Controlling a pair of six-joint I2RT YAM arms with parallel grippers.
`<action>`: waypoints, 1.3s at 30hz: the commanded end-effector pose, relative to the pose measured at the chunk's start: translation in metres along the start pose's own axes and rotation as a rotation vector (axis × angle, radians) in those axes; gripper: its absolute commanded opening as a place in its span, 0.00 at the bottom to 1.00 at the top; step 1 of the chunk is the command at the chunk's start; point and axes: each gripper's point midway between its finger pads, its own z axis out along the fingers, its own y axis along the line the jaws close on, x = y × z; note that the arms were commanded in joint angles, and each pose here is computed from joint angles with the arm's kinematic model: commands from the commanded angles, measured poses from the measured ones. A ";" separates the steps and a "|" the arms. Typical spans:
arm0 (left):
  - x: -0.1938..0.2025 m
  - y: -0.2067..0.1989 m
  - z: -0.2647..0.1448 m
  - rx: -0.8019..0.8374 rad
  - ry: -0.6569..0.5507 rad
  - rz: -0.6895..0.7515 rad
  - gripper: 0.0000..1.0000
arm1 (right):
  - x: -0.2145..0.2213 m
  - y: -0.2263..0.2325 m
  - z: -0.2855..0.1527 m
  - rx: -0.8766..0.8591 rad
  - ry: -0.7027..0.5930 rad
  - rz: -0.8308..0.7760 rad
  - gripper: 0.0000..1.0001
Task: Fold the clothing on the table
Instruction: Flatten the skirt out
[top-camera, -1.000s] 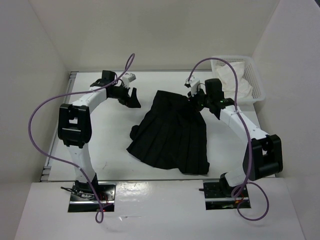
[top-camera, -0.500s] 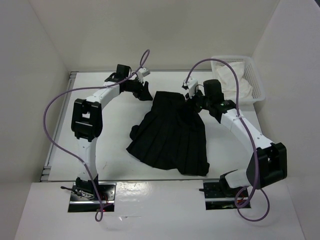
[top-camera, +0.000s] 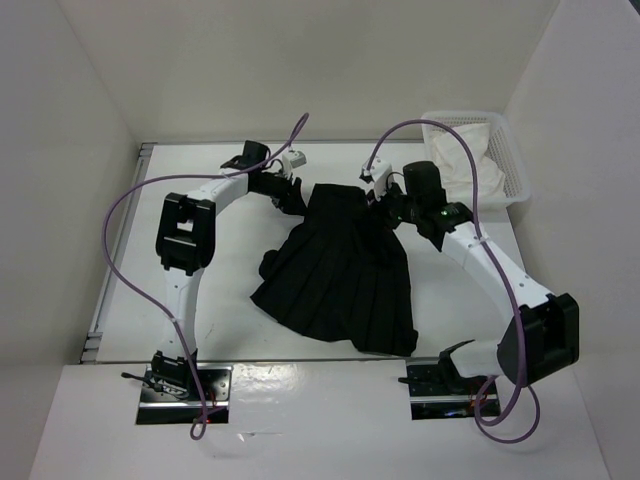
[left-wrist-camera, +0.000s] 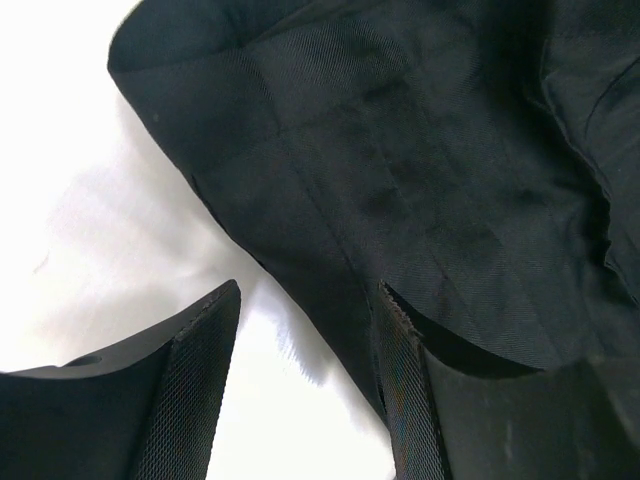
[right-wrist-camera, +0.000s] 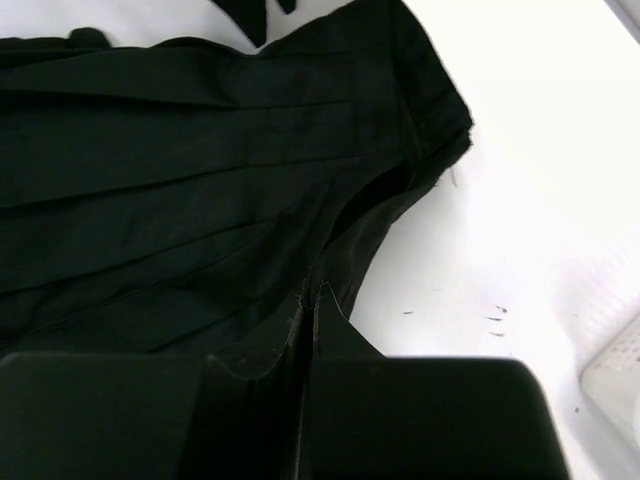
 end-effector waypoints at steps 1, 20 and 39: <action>-0.020 -0.006 -0.003 0.055 -0.046 0.094 0.63 | -0.037 0.009 -0.019 -0.005 -0.090 -0.019 0.00; -0.006 -0.006 0.020 0.068 -0.026 0.055 0.66 | -0.036 0.039 -0.032 -0.082 -0.095 -0.037 0.00; -0.028 -0.021 0.030 0.137 -0.034 0.073 0.52 | -0.047 0.069 -0.045 -0.212 -0.131 -0.060 0.00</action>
